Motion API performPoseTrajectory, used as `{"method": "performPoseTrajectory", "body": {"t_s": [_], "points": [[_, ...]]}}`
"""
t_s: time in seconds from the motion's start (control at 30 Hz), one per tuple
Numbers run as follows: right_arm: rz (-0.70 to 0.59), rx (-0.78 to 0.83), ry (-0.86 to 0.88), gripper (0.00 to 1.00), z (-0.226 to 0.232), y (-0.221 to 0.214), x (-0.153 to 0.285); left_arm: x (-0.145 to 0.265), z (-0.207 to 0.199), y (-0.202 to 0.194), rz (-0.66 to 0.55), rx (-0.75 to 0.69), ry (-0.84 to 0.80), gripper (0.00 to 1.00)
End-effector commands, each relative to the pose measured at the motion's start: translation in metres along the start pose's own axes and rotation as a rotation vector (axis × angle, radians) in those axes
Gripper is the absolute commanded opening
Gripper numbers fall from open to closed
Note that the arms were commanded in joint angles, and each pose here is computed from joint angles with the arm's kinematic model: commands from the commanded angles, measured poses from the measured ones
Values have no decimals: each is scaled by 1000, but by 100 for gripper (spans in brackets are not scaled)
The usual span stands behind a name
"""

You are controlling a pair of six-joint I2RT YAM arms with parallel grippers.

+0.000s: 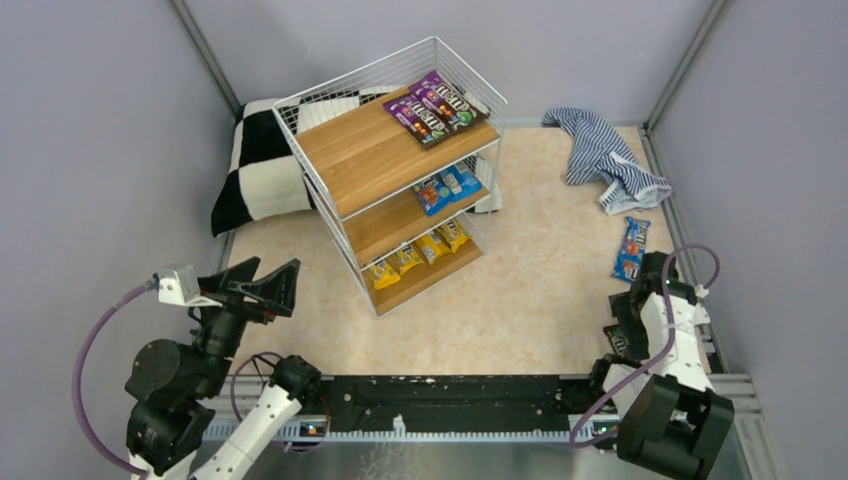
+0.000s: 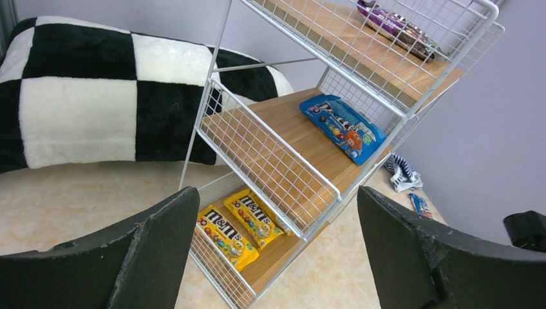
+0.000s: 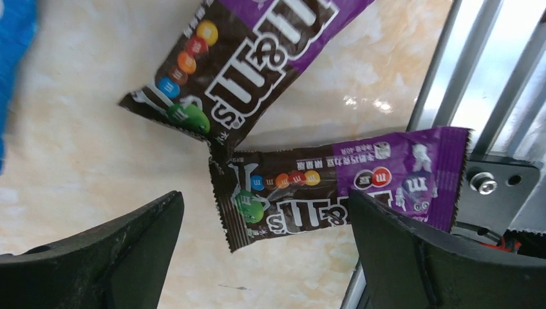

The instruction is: Place and organize the candy bags onto the shelf

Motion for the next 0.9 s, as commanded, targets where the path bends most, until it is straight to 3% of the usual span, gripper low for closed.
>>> {"method": "performPoseTrajectory", "body": {"t_s": [0.0, 0.13, 0.37, 0.63, 0.73, 0.87], "points": [[44, 29, 22, 98, 10, -16, -4, 3, -5, 8, -23, 25, -21, 98], [54, 77, 64, 98, 25, -30, -2, 3, -5, 8, -20, 34, -24, 98], [27, 342, 243, 97, 81, -91, 31, 2, -5, 5, -15, 47, -20, 98], [-58, 1026, 565, 99, 162, -211, 117, 4, -5, 7, -13, 54, -7, 98], [-85, 1238, 708, 99, 164, -216, 138, 9, -2, 10, -23, 50, 14, 98], [-117, 1306, 863, 99, 144, -188, 134, 9, -1, 9, -25, 42, 22, 98]]}}
Point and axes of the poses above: each gripper's point midway between its finger pads, its own x axis back along the fingers, its own z axis along the line the jaws close on, y = z × x, the point moved 9 cm from there along x, back along the fingers, and after that the axes turned 11 degrees about x, right-handed, at the moved point
